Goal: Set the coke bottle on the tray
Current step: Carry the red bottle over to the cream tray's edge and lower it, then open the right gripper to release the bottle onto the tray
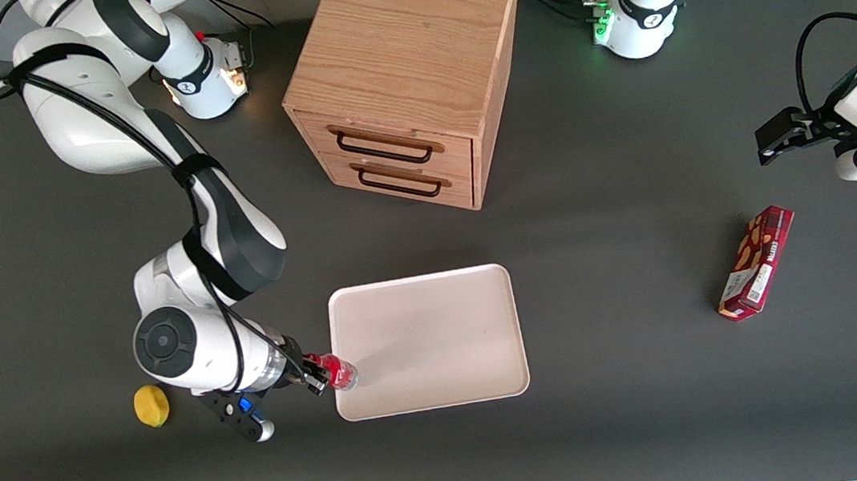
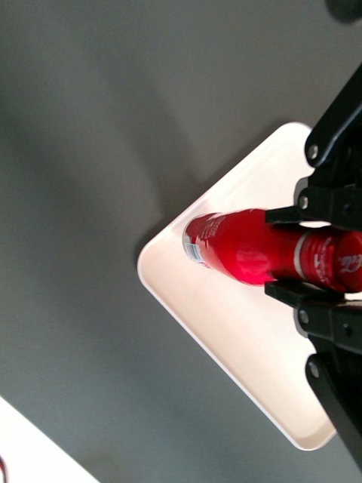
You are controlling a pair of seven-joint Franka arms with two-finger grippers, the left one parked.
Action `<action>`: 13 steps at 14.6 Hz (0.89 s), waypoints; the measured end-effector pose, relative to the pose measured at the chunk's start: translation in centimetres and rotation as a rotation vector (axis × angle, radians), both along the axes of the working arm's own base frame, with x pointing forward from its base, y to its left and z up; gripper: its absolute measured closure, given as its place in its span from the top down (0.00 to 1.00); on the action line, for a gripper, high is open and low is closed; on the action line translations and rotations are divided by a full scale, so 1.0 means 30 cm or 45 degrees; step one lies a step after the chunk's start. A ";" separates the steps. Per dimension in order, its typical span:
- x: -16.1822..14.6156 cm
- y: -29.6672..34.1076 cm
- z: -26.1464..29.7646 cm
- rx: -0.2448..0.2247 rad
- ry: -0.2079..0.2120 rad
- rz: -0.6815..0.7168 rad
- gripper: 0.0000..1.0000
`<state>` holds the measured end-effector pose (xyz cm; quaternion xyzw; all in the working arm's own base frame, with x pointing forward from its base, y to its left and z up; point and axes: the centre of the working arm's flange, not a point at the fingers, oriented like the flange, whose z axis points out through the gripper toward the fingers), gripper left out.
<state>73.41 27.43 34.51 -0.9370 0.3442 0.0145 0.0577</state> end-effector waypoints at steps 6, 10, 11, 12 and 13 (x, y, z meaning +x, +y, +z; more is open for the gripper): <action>0.016 0.018 -0.094 -0.011 -0.018 -0.013 0.41; 0.019 0.022 -0.037 -0.022 -0.040 0.008 0.81; 0.014 0.009 0.011 -0.025 -0.024 0.027 0.90; 0.004 -0.017 0.096 -0.029 -0.008 0.074 1.00; -0.019 -0.063 0.218 -0.036 0.012 0.138 1.00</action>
